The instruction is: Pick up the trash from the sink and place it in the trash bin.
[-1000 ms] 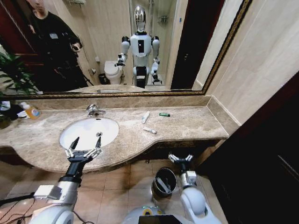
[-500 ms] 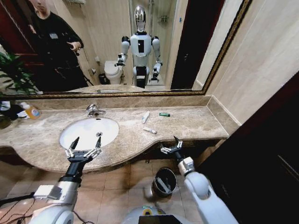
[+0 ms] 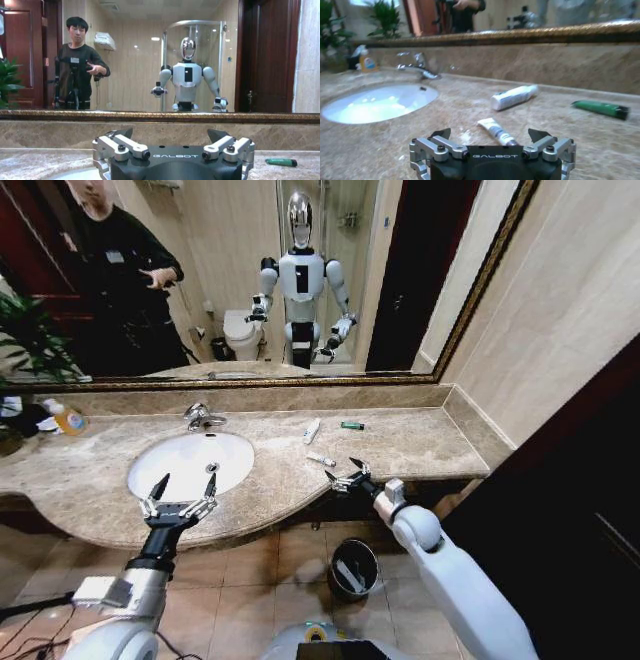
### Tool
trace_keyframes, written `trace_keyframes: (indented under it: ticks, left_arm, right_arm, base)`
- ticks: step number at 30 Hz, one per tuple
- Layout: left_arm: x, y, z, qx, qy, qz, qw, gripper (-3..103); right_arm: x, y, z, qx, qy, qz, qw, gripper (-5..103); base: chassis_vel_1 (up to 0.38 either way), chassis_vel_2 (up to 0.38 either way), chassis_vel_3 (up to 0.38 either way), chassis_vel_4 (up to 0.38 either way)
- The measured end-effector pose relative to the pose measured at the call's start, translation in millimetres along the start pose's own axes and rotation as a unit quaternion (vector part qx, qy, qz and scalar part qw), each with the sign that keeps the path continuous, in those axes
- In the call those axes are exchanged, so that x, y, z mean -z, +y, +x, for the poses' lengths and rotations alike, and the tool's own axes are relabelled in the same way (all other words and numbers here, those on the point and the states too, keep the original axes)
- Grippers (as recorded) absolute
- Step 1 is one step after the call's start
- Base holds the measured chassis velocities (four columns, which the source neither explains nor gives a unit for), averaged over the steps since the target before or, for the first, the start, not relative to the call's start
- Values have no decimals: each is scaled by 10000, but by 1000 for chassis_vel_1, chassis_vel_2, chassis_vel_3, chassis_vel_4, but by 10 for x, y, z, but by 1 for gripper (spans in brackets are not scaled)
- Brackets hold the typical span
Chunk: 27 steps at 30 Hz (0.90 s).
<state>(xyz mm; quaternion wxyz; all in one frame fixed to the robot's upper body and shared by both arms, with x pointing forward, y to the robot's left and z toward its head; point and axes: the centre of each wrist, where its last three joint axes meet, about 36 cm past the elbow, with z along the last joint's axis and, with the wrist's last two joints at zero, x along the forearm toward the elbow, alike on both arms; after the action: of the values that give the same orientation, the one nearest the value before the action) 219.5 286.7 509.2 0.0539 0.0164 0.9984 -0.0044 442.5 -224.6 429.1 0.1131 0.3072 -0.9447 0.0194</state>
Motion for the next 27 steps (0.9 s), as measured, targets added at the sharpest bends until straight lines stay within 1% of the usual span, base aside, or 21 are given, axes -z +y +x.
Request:
trace_keyframes:
  ticks: [3,5,9,14,16,21,24,26,27]
  left_arm:
    - [0,0,0,0,0,0,10000,100]
    - [0,0,0,0,0,0,10000,100]
    - [0,0,0,0,0,0,10000,100]
    - [0,0,0,0,0,0,10000,100]
    - [0,0,0,0,0,0,10000,100]
    - [0,0,0,0,0,0,10000,100]
    - [0,0,0,0,0,0,10000,100]
    - [0,0,0,0,0,0,10000,100]
    - [0,0,0,0,0,0,10000,100]
  right_arm:
    - [63,-46,-126,258,89,103,9996,100]
    - [75,-43,-159,307,100,137,9994,100]
    - [129,-25,-301,431,137,315,9985,100]
    - [142,-34,-396,435,175,404,9981,100]
    - [148,-60,-467,341,203,444,9982,100]
    - [126,-101,-539,197,255,448,9985,100]
    - [103,-86,-555,109,271,435,9986,100]
    - [90,-64,-558,47,296,417,9987,90]
    - [90,-64,-558,47,296,417,9987,90]
  base:
    - [0,0,0,0]
    - [0,0,0,0]
    - [0,0,0,0]
    - [0,0,0,0]
    - [0,0,0,0]
    - [0,0,0,0]
    - [0,0,0,0]
    - [0,0,0,0]
    - [0,0,0,0]
